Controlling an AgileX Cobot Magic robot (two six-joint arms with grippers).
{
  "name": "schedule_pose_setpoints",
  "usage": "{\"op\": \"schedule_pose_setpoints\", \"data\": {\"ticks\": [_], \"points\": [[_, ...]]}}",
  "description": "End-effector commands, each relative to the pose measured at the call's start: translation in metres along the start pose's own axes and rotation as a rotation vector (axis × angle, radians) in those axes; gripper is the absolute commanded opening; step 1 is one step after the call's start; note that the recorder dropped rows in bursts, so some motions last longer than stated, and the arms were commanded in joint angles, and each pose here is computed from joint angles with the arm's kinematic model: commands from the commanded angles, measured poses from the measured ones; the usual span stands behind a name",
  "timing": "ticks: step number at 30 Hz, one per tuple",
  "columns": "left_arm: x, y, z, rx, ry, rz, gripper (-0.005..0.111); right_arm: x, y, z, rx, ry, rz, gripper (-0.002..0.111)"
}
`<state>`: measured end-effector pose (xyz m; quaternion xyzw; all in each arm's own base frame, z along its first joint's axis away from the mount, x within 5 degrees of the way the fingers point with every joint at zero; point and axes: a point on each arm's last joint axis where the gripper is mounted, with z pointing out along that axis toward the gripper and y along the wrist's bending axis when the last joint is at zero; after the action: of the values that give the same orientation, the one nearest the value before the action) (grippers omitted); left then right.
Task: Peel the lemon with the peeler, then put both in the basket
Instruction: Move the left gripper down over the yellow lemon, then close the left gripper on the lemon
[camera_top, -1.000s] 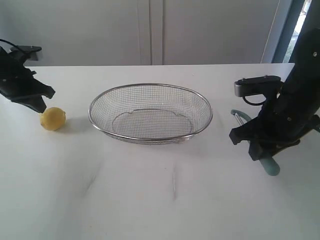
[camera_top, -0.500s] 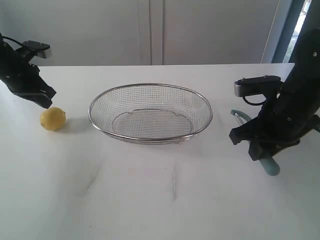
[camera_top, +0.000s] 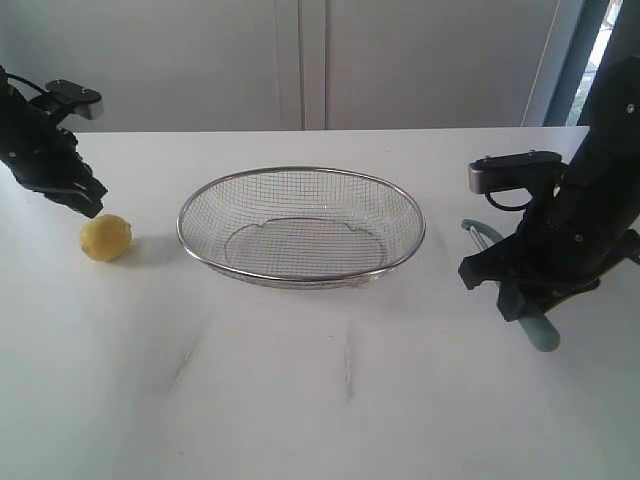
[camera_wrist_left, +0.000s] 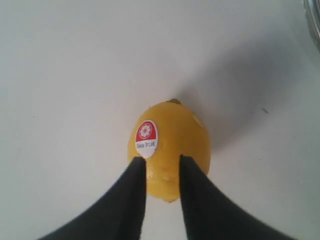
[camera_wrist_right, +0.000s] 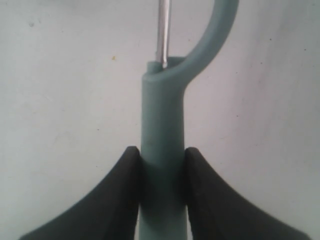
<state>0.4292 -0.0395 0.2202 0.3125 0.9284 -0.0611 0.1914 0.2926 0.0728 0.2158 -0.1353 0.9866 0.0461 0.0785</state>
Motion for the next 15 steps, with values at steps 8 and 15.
{"op": "schedule_pose_setpoints", "data": {"ticks": [8,15], "points": [[-0.001,0.0,0.005,-0.001,-0.005,-0.002,0.078,-0.001,0.0,-0.004,0.0,-0.02,0.004,0.0],[0.007,0.002,0.038,0.053,0.048,-0.033,0.078,-0.001,0.0,-0.004,0.0,-0.022,0.004,0.0]]}}
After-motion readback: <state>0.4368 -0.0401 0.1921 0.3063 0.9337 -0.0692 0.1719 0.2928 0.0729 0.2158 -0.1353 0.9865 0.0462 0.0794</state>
